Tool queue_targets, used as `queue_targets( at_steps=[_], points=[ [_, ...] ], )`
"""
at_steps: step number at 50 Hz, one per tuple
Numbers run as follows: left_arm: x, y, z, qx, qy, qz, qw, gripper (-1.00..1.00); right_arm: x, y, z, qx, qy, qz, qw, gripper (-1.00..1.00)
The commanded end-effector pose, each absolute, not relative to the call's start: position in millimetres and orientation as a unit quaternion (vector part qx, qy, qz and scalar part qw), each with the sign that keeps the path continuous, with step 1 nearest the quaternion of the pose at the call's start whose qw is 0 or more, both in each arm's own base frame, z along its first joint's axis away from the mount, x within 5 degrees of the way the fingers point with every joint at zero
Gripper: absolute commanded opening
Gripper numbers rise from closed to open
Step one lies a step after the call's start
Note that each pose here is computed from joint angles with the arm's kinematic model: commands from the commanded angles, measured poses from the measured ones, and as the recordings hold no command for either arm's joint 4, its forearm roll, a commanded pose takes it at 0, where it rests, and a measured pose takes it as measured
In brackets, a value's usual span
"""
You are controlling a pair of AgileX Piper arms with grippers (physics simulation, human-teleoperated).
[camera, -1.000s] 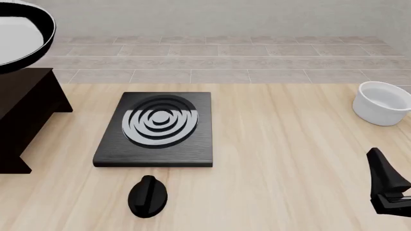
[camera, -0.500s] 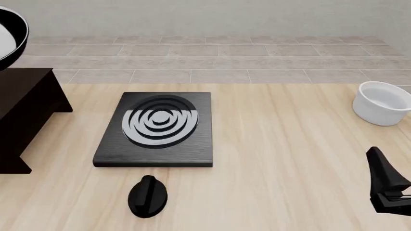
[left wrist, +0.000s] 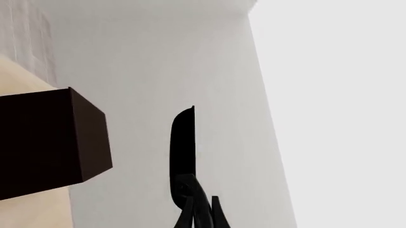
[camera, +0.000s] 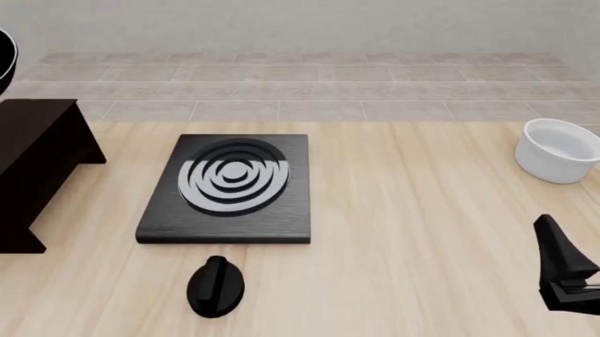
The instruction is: Put the frying pan on top of the cabinet.
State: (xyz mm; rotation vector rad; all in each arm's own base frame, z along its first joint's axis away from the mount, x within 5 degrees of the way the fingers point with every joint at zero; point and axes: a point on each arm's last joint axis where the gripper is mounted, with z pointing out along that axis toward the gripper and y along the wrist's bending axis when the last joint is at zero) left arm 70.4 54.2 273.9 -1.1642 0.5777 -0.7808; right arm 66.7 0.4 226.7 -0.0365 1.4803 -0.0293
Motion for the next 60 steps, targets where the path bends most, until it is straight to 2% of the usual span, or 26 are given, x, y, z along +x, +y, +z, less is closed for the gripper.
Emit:
queue_targets(
  at_steps=[1, 36, 60],
  points=[
    [67, 56, 282, -0.519, 0.241, -0.348, 0.743, -1.00, 68, 0, 226, -0.017, 0.675, -0.013, 0.738, 1.00],
    [66, 69, 276, -0.539, 0.215, -0.301, 0.756, -1.00, 72, 0, 226, -0.017, 0.675, -0.013, 0.738, 1.00],
    [75, 71, 270, -0.547, 0.244, -0.306, 0.740, -1.00, 74, 0, 222, -0.015, 0.675, -0.013, 0.738, 1.00]
  ],
)
